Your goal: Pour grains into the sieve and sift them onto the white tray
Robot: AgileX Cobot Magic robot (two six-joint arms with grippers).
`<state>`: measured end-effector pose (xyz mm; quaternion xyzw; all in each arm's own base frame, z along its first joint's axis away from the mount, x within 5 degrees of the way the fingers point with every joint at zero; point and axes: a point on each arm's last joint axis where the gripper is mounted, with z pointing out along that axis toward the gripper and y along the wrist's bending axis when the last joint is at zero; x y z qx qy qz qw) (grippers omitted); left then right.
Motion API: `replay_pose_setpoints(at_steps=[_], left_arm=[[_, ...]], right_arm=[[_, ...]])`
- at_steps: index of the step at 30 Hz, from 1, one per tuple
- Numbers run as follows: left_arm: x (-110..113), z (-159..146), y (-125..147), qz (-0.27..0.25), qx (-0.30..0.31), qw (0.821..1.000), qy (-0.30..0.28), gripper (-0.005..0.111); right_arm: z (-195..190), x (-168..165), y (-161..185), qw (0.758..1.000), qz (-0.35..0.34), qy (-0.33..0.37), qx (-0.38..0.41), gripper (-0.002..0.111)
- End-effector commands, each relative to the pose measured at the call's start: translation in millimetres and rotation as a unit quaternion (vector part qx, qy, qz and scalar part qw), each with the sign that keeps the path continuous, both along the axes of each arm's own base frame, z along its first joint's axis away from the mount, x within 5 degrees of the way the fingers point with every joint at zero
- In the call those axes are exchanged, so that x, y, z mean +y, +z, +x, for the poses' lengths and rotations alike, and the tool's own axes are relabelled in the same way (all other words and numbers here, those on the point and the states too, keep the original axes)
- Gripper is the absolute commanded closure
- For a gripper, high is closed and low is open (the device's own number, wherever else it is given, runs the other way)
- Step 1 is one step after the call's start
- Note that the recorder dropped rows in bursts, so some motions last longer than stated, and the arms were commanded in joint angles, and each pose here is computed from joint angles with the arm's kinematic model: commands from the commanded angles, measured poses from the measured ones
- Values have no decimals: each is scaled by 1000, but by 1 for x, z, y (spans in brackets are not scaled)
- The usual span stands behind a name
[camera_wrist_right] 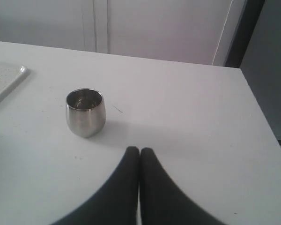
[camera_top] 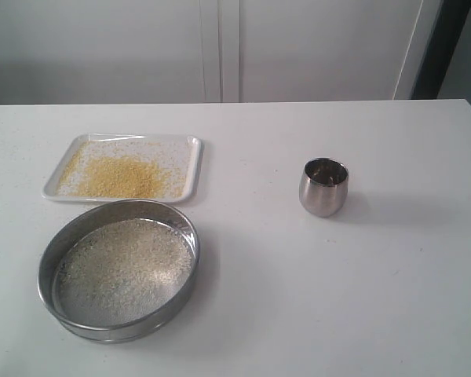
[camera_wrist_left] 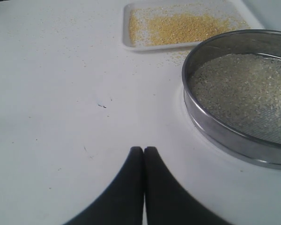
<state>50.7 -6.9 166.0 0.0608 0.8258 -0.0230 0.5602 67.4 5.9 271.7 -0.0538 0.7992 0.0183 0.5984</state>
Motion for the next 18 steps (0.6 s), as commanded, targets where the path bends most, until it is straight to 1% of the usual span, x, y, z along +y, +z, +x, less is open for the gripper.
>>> replay_pose_setpoints(at_steps=[1, 18], left_arm=[[0, 0, -1, -2, 0, 1000, 2, 107], [0, 0, -1, -2, 0, 1000, 2, 107]], right_arm=[[-7, -1, -13, 1000, -7, 0, -18, 108], [-15, -1, -64, 1000, 4, 5, -25, 108]])
